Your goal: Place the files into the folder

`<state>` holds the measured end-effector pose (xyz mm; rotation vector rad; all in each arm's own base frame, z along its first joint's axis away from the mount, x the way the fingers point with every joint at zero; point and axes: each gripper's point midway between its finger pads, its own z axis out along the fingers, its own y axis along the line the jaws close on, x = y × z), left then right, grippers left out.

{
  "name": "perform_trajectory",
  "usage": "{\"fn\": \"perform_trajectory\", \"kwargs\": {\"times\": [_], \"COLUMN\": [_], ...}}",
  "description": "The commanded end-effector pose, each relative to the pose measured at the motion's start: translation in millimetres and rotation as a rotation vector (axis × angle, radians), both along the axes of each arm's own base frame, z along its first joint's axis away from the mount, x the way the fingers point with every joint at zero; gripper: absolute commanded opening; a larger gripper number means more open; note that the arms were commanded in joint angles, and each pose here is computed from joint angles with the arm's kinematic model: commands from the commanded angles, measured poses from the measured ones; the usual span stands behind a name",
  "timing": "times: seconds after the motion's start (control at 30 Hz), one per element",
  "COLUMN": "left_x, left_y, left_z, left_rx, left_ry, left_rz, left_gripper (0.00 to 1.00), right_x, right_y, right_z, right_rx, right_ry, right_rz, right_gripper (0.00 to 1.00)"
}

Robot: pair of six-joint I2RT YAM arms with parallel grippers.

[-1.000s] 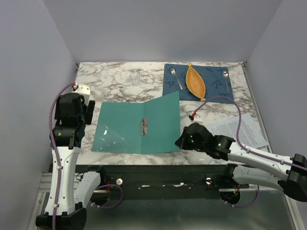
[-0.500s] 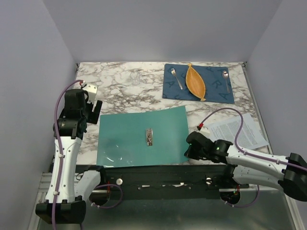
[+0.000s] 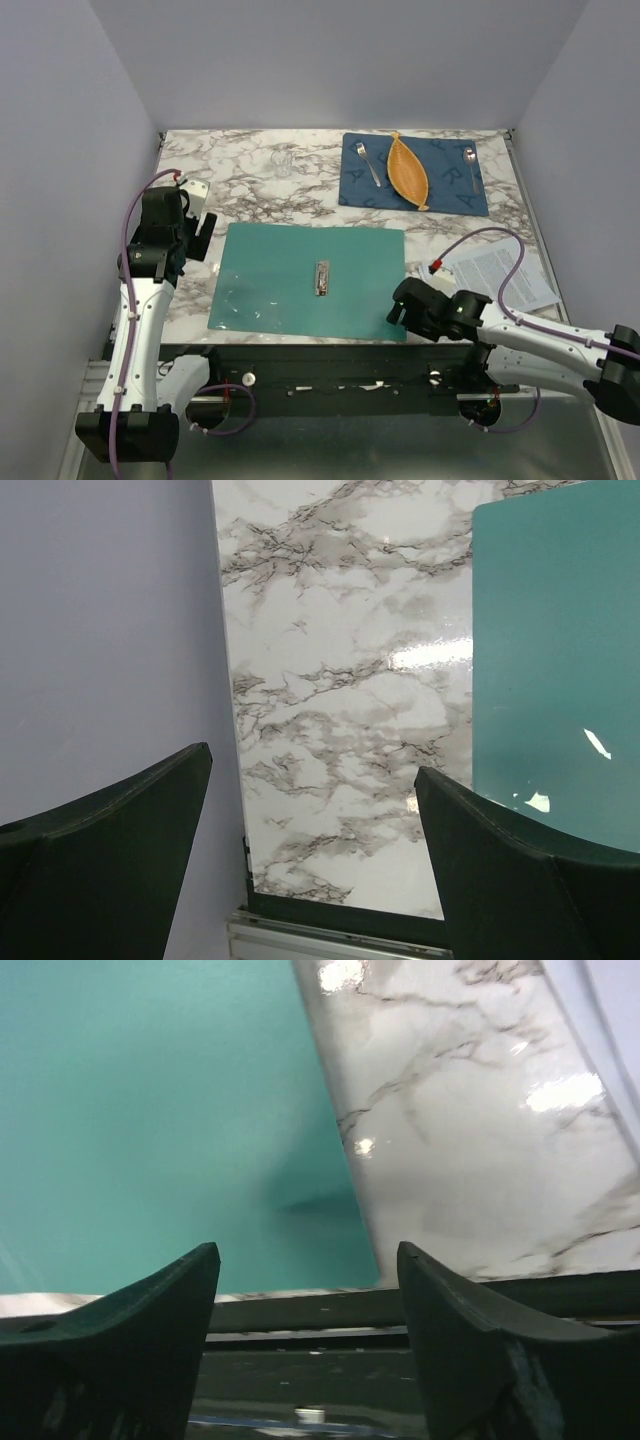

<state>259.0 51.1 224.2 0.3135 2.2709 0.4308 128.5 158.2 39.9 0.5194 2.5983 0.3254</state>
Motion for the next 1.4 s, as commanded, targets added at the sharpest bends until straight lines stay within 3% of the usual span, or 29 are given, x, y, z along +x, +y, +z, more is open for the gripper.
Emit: {"fn": "perform_trajectory", "kwargs": {"times": [0.0, 0.1, 0.33, 0.47, 0.67, 0.77, 0.83, 0.93, 1.37], "left_x": [-4.5, -9.4, -14.2, -11.5, -2.7, 0.8, 3.0, 3.0, -2.9], "left_y": [3.2, 5.3, 4.7, 0.3, -6.3, -6.2, -3.8, -0.8, 3.8], "left_z": [-0.6, -3.2, -8.0, -23.9, -46.8, -58.4, -67.9, -76.8, -77.3], "left_rx": [0.02, 0.033, 0.033, 0.019, -0.005, 0.001, 0.011, 0.024, 0.055], "left_ry": [-0.009, -0.004, 0.003, 0.034, 0.074, 0.082, 0.097, 0.119, 0.095], "left_rz": [0.001, 0.004, -0.002, -0.024, -0.06, -0.068, -0.059, -0.049, -0.045], "left_gripper": [0.99, 0.99, 0.99, 0.99, 0.99, 0.99, 0.99, 0.99, 0.99], "right_x": [0.7, 5.1, 38.4, 53.6, 70.2, 74.5, 73.4, 71.4, 81.2], "right_y": [-16.8, -15.7, 48.2, 99.5, 163.4, 180.0, 187.0, 193.6, 192.8], "right_z": [12.1, 36.4, 93.9, 69.3, 58.1, 45.2, 33.8, 24.8, -23.2], "right_rx": [-0.138, -0.143, 0.071, -0.013, 0.02, 0.015, 0.016, 0.018, -0.135], "right_ry": [0.017, -0.011, -0.278, -0.164, -0.144, -0.108, -0.07, -0.044, 0.046], "right_rz": [0.009, 0.033, 0.293, 0.442, 0.603, 0.628, 0.639, 0.652, 0.681], "right_gripper": [0.87, 0.88, 0.69, 0.55, 0.38, 0.44, 0.58, 0.69, 0.66]}}
